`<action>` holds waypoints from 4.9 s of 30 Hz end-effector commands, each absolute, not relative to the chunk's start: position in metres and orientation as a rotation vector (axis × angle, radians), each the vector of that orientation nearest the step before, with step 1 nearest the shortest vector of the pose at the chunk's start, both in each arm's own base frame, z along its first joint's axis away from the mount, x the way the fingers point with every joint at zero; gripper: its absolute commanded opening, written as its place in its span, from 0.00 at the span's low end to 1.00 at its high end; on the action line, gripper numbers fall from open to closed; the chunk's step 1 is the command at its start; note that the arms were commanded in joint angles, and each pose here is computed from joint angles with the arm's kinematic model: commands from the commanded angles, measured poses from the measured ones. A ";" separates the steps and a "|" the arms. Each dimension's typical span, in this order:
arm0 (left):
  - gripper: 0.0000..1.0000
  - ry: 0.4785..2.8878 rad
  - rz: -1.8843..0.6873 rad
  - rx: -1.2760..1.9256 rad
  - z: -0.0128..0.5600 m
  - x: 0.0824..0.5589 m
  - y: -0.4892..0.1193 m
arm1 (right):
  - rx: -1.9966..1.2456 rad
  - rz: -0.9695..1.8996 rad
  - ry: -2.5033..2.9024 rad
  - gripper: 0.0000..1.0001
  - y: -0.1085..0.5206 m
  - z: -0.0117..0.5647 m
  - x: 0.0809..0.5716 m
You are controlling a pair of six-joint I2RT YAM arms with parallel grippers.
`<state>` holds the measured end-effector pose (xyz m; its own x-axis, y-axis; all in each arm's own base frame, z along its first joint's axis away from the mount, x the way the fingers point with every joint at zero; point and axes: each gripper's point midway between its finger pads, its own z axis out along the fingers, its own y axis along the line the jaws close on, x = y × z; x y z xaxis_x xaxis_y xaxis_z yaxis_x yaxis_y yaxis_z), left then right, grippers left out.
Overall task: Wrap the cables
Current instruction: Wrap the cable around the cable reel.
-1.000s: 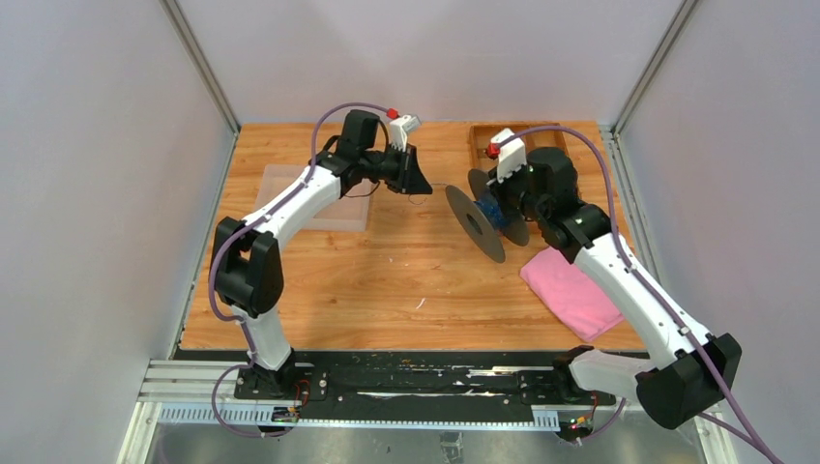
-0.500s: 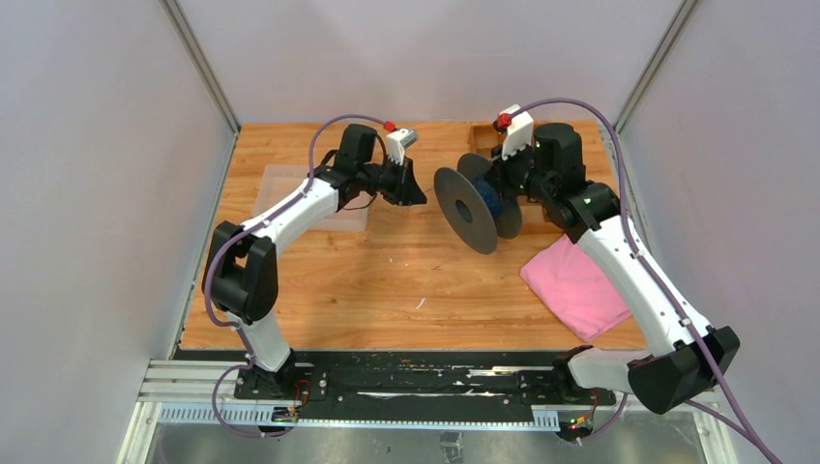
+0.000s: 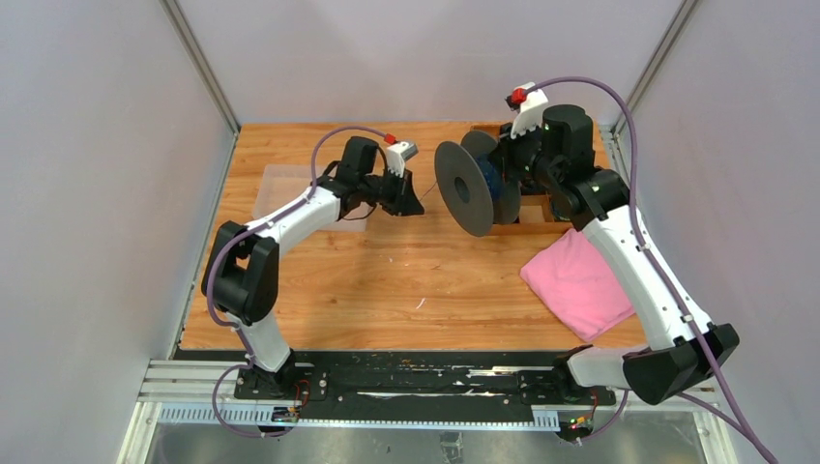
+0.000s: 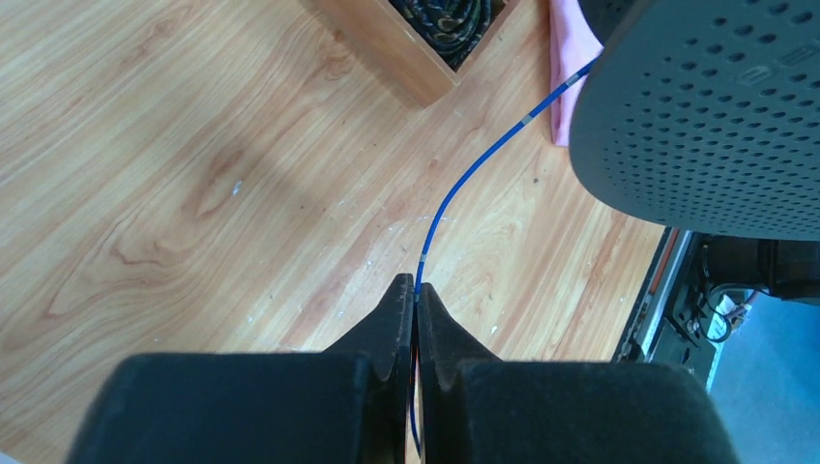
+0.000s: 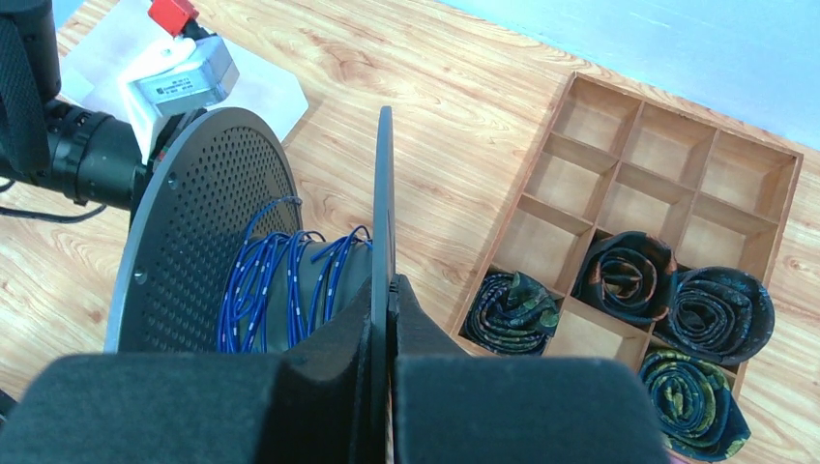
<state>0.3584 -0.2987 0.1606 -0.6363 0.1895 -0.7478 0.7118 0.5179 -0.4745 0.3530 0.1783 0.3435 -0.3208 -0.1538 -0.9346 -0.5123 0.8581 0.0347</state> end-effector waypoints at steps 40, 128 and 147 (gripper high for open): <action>0.00 1.879 -1.352 0.949 0.198 0.266 -0.432 | -0.017 0.117 1.926 0.01 0.113 0.340 0.408; 0.13 1.915 -1.650 0.585 0.284 0.296 -0.451 | -0.284 -0.053 1.919 0.01 0.133 0.258 0.393; 0.41 1.688 -1.535 0.884 0.297 0.286 -0.401 | -0.298 -0.035 1.876 0.01 0.136 0.282 0.398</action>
